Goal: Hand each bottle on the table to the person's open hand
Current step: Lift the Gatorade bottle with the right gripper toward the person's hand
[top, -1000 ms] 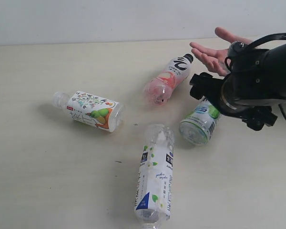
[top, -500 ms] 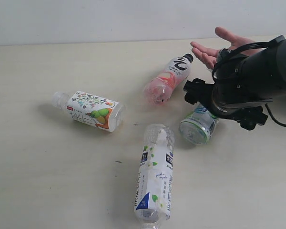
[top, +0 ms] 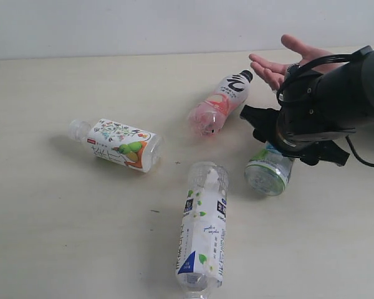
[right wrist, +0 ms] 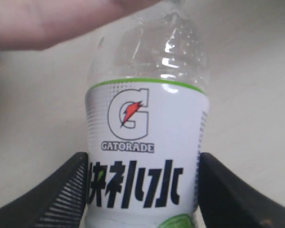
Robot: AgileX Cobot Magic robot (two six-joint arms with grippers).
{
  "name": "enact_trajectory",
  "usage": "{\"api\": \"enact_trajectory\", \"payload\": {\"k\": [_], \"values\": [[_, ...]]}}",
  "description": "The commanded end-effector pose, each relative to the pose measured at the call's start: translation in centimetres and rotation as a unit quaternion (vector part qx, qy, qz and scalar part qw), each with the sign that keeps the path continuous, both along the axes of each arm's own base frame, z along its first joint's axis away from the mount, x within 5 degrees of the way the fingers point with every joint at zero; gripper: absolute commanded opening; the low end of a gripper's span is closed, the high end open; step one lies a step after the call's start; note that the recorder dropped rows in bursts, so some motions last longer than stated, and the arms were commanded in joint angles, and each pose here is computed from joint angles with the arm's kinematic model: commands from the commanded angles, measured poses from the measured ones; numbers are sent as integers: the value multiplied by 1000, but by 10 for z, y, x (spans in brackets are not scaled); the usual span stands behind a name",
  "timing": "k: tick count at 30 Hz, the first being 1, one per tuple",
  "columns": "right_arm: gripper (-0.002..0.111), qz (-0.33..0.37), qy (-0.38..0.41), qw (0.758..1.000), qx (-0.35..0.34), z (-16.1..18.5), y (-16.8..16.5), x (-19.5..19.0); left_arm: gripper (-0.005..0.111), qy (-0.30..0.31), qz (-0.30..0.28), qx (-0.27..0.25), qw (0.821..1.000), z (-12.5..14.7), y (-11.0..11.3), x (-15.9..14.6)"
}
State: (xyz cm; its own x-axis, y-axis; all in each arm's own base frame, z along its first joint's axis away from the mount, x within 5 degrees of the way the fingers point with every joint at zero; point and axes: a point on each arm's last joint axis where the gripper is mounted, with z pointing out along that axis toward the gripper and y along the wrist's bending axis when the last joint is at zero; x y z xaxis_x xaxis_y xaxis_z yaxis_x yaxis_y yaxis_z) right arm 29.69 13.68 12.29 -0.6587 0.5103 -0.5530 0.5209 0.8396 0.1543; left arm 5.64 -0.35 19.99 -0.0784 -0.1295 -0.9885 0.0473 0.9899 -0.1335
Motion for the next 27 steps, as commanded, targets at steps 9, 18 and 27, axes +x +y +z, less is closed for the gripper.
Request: {"api": "enact_trajectory", "payload": {"k": [9,18,27], "values": [[0,-4,-4,1000,-3,4,-2,1,5,-3,2,0,1000,-1,0,0],[0,46,2,999,6,35,-1,-8,5,-3,2,0,1000,-1,0,0],[0,121,61,991,6,53,1,-24,5,-3,2,0,1000,-1,0,0]]}}
